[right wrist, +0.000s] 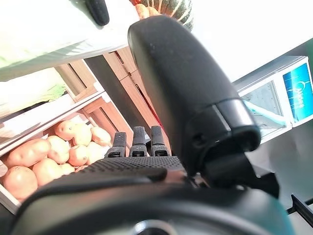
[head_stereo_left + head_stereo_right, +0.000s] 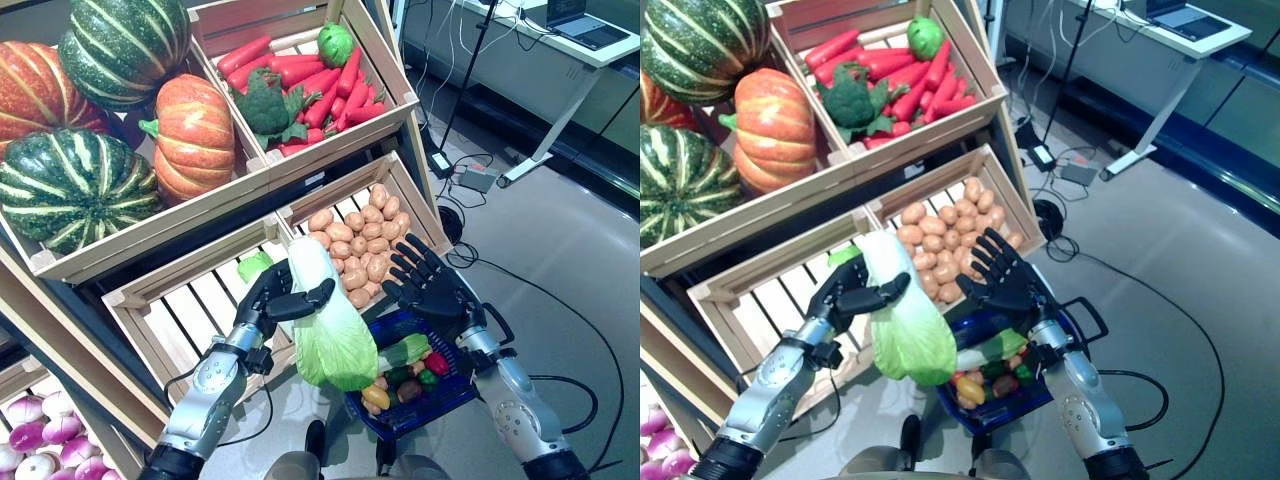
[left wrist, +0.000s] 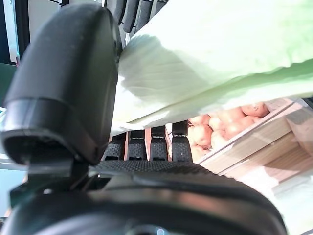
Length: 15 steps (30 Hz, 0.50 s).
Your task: Put vegetables into the basket
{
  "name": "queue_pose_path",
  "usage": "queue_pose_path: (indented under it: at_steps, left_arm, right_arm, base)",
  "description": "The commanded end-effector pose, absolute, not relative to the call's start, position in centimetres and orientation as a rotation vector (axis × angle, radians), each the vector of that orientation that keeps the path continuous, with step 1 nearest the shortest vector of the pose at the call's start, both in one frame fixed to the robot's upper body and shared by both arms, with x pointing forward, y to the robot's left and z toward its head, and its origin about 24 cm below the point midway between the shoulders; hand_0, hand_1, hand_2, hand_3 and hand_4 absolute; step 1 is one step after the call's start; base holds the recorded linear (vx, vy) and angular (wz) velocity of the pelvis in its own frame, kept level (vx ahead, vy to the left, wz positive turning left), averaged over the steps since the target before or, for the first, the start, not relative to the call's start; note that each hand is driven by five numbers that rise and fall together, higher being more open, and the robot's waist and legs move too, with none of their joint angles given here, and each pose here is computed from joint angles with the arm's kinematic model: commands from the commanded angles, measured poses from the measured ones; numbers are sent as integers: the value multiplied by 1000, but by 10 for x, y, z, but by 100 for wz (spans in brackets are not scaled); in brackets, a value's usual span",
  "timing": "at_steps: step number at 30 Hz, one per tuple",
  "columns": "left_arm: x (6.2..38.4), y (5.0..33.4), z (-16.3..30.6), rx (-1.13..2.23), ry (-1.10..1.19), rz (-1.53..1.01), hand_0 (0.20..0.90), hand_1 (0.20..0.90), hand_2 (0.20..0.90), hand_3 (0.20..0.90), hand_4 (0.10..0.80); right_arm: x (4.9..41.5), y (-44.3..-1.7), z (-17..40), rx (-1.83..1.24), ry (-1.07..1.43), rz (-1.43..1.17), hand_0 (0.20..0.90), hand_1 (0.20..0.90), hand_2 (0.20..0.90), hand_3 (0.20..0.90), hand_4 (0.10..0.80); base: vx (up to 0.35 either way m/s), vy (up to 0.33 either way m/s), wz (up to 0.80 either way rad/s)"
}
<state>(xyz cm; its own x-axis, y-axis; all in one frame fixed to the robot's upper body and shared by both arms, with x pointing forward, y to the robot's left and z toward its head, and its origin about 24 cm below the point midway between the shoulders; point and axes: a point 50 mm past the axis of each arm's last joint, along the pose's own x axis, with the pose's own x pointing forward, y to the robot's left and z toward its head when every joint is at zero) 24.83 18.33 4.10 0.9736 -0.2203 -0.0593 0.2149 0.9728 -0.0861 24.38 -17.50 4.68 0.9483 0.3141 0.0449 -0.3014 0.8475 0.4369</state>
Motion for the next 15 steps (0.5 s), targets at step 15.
queue_pose_path:
  at_steps: [15]
  left_arm:
    - [266, 176, 100, -60, -210, -303, 300, 300, 300, 300, 400]
  right_arm:
    - [246, -143, 87, 455, -65, 703, 900, 900, 900, 900, 800]
  base:
    - [2, 2, -4]
